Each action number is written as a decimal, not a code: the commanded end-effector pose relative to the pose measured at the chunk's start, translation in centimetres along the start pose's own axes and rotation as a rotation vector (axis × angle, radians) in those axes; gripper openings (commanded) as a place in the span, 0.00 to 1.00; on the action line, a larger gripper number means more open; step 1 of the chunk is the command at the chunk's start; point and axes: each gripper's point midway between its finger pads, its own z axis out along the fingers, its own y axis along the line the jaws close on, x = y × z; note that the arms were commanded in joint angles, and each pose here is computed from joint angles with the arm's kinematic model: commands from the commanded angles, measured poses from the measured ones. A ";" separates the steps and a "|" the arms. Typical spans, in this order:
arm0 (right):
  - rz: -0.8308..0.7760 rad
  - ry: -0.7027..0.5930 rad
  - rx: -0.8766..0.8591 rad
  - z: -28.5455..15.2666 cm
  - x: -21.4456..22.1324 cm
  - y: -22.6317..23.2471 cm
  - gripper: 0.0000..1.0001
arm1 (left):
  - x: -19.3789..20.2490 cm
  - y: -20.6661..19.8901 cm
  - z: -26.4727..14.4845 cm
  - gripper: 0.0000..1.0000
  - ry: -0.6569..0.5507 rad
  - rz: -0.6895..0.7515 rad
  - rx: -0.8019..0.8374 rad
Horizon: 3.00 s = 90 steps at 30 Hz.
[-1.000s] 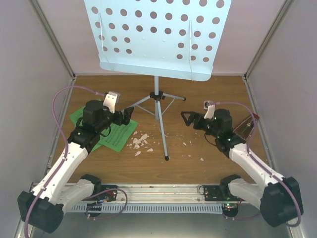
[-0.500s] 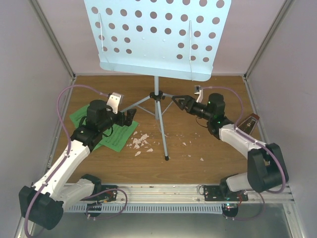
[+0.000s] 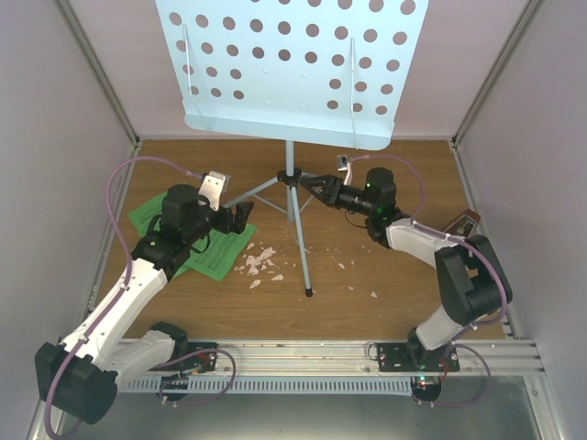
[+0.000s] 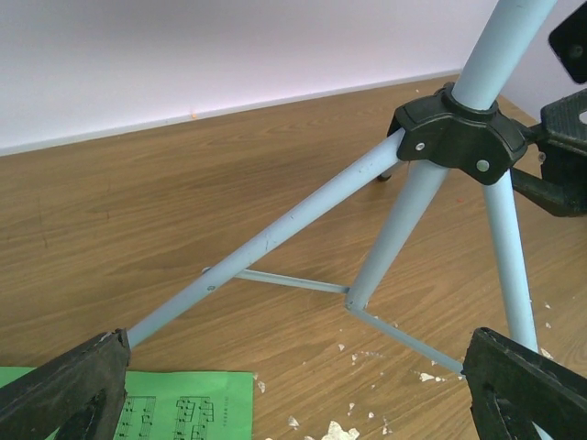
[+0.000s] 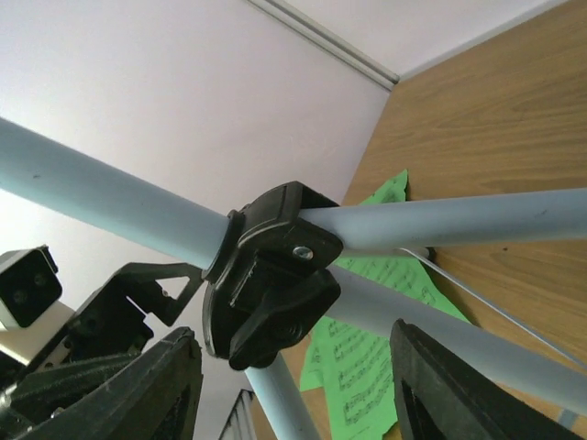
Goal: Pack up the instrument practice props
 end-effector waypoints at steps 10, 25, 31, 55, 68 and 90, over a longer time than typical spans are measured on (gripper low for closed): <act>-0.052 0.000 -0.070 1.8 -1.1 1.2 0.52 | -1.1 -0.4 -0.1 0.99 -0.037 0.011 0.008; -0.107 -0.001 -0.050 1.8 -0.9 0.5 0.36 | -1.1 -0.2 0.0 0.99 -0.032 0.008 0.000; -0.145 -0.002 -0.066 1.4 -0.4 0.7 0.30 | -1.0 -0.2 0.0 0.99 -0.031 0.009 0.000; -0.495 -0.017 -0.158 -0.2 1.3 2.4 0.27 | -0.9 -0.3 0.1 0.99 -0.026 0.006 0.001; -0.692 0.029 -0.075 -0.2 2.5 0.2 0.14 | -0.8 -0.3 0.2 0.99 -0.021 0.007 0.003; -1.364 -0.001 0.351 -3.1 0.2 -2.7 0.06 | -0.4 -0.4 0.7 0.99 -0.002 0.001 0.013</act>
